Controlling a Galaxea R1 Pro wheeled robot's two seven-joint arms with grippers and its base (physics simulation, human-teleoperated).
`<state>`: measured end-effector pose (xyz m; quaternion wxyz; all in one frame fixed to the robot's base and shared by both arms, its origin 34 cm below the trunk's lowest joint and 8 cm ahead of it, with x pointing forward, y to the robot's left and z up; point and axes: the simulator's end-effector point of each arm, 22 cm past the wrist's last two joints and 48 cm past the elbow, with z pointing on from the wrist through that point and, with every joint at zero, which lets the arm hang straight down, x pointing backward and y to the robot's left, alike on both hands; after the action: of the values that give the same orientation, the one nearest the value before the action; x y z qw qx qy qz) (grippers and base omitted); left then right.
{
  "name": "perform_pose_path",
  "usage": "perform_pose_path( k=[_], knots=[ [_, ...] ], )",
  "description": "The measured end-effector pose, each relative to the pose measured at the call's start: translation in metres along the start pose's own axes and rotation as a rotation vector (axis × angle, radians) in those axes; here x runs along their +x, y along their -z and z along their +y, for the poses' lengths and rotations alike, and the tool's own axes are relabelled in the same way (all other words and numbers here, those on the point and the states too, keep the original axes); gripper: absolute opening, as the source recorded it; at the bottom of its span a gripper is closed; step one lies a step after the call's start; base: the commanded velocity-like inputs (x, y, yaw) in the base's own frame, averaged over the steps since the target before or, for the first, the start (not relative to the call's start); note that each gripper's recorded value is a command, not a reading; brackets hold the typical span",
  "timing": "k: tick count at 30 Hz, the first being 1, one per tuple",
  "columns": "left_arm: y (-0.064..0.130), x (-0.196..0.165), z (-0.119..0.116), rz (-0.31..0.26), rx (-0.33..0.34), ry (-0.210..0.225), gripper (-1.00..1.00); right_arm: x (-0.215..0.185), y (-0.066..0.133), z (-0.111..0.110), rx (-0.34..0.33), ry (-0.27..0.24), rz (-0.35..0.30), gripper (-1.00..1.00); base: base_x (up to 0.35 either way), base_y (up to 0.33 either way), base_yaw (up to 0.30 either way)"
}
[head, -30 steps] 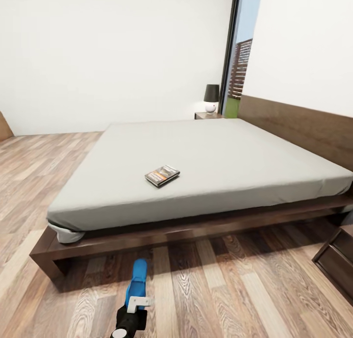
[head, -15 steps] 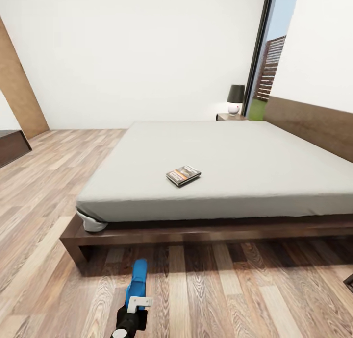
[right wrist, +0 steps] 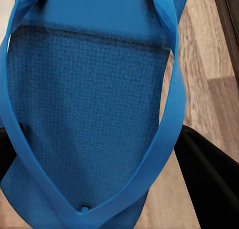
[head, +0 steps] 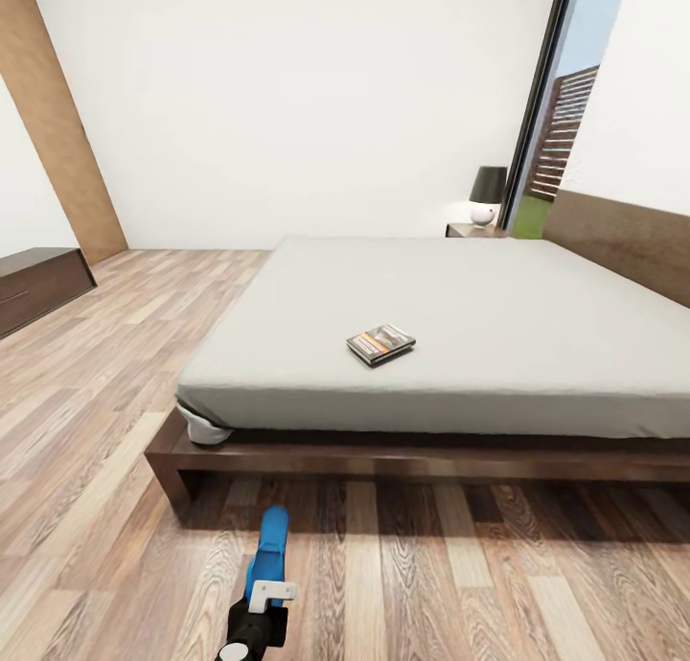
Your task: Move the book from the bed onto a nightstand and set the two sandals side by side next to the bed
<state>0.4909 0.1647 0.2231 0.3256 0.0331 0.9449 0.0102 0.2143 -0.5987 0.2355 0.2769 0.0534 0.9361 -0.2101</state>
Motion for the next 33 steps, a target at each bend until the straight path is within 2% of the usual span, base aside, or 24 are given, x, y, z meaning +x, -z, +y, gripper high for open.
perform_pose_path(
  k=[2,3,7,12,16,21,33],
  knots=[
    [0.000,0.003,-0.003,0.026,0.006,-0.007,-1.00,0.000,0.000,0.001,-0.001,-0.001,0.000,-1.00,0.025,0.000,0.000],
    [0.000,0.007,-0.005,0.058,0.008,-0.015,-1.00,0.000,0.000,0.001,-0.001,-0.001,0.000,-1.00,0.012,0.000,0.000],
    [0.007,0.005,-0.001,0.212,-0.030,-0.058,-1.00,0.000,0.000,0.001,-0.001,-0.001,0.000,-1.00,0.005,0.000,0.000],
    [0.020,-0.009,-0.001,0.409,-0.027,-0.061,-1.00,0.000,0.000,0.001,0.001,-0.001,-0.002,-1.00,0.000,0.000,0.000],
    [0.021,-0.022,-0.001,0.452,-0.015,-0.050,-1.00,-0.001,0.000,0.000,0.001,0.000,-0.005,-1.00,0.000,0.000,0.000],
    [0.022,-0.025,-0.001,0.464,-0.012,-0.044,-1.00,-0.001,0.000,0.000,0.002,0.000,-0.006,-1.00,0.037,0.000,0.000],
    [0.022,-0.023,-0.001,0.467,-0.012,-0.039,-1.00,-0.002,0.000,0.000,0.000,0.001,-0.007,-1.00,0.314,0.000,0.000]
  ],
)
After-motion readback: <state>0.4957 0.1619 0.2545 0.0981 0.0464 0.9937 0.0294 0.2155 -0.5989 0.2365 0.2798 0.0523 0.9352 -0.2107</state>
